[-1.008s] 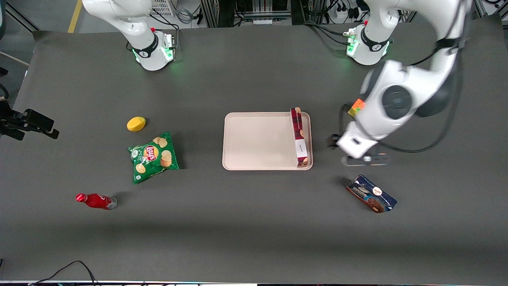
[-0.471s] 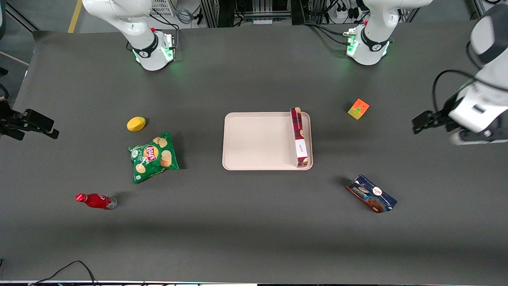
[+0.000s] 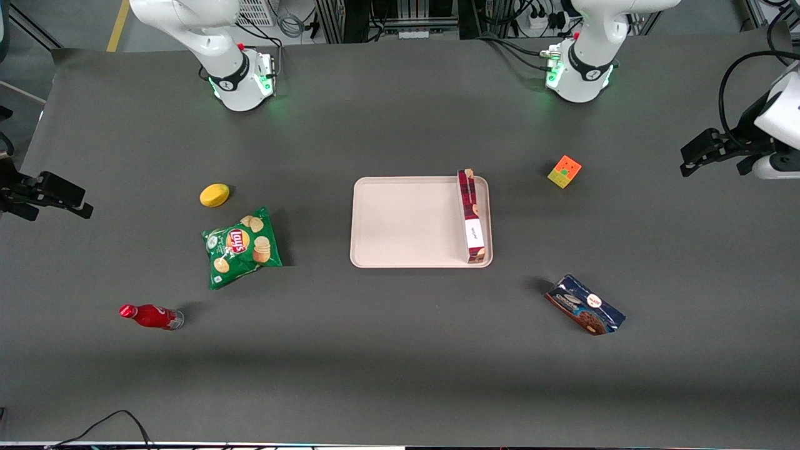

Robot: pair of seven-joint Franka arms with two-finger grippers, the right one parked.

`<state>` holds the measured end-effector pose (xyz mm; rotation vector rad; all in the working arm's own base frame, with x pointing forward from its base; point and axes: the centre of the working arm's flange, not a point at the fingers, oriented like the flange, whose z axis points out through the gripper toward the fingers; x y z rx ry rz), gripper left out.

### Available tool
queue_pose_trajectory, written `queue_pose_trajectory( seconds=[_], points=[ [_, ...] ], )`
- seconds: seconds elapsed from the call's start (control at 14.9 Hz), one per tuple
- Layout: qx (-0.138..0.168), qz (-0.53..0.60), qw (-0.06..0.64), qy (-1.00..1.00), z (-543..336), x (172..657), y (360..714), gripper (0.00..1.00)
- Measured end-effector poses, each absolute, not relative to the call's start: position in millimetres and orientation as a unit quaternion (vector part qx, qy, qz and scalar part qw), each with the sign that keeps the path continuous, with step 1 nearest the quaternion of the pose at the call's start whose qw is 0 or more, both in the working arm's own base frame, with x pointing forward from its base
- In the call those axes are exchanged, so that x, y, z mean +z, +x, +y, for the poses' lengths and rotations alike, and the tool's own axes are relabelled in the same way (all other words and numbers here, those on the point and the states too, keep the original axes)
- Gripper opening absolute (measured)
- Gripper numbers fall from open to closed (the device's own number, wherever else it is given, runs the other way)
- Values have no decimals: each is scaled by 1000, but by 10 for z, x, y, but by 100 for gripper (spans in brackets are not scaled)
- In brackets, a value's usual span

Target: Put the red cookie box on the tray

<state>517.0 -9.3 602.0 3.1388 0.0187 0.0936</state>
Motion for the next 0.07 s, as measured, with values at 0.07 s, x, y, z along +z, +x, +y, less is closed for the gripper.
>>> queue_pose_trajectory(
  seconds=[0.07],
  points=[
    [31, 4, 1, 1000, -106, 6036, 5162, 100]
  ],
)
